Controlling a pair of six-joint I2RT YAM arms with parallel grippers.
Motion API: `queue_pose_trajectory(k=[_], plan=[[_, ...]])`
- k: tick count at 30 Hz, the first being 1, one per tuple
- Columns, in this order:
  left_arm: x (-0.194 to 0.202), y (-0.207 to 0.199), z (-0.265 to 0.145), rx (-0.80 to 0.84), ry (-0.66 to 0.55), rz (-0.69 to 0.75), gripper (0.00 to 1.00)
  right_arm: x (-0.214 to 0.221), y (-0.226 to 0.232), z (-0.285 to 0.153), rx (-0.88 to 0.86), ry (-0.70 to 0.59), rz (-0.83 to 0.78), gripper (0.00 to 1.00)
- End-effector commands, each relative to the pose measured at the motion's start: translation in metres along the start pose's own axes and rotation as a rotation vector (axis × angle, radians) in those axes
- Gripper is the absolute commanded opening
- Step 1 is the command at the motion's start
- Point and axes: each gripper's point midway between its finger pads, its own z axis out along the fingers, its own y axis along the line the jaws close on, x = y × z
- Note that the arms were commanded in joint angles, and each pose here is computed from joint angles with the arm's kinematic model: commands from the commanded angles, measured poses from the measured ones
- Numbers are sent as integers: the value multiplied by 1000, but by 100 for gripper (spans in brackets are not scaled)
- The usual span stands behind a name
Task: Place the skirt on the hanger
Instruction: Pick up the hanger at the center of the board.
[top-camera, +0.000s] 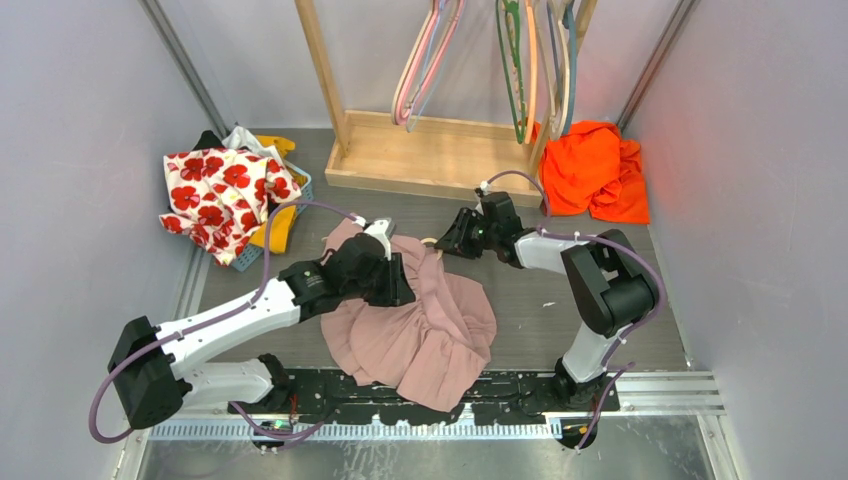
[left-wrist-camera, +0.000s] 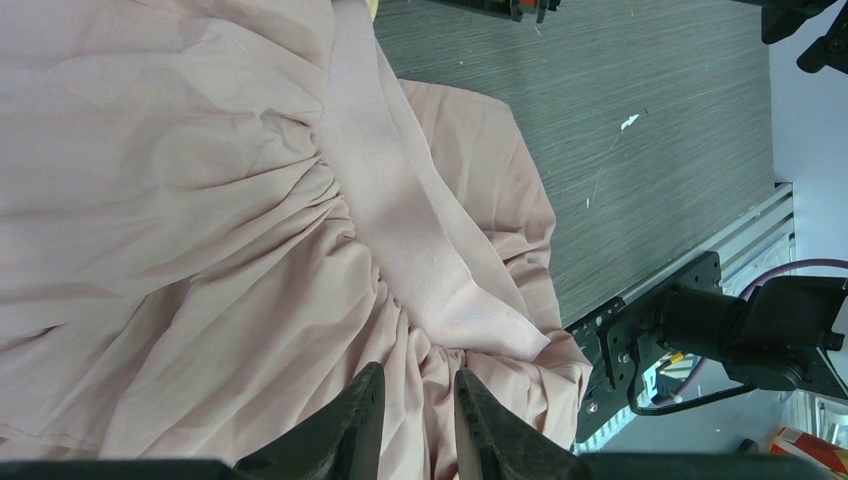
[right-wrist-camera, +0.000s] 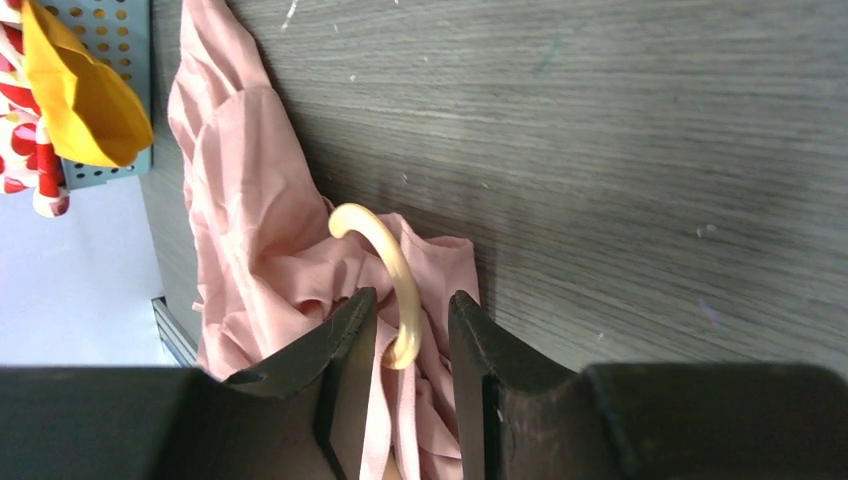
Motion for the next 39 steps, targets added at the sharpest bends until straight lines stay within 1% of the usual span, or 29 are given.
queue_pose_trajectory(k=[1,5,9,14,21,24,25,27,29,31,34,35,39], plan=[[-10,-11,-6,51,-35,-6,32,-9,8,-9,-16,-40,-40,37],[-9,-11,-6,50,-35,-6,32,-11,21,-2,-87,-19,-43,31],[-10,-10,-7,52,-39,-8,32,-14,32,2,-149,-22,-31,29],[-8,-9,-8,52,-36,-12,32,-16,37,6,-175,-13,-34,28],[-9,-11,-8,61,-37,-13,31,-11,35,13,-202,7,-19,30],[-9,-11,-9,62,-37,-13,31,-12,37,15,-219,-2,-6,25],[-8,-11,-9,62,-37,-13,31,-13,38,14,-223,-7,-5,23],[-8,-10,-10,60,-38,-13,31,-15,42,11,-235,-20,-9,8],[-9,-9,-11,53,-43,-14,31,-20,49,2,-246,-47,-23,2],[-11,-7,-12,46,-49,-15,31,-26,56,-11,-237,-82,-56,1],[-19,0,-17,13,-60,-21,32,-30,63,-41,-175,-111,-129,1],[-22,3,-19,0,-63,-24,32,-34,68,-56,-159,-132,-176,1],[-47,12,-29,-25,-82,-40,37,-36,75,-105,-72,-159,-280,1]])
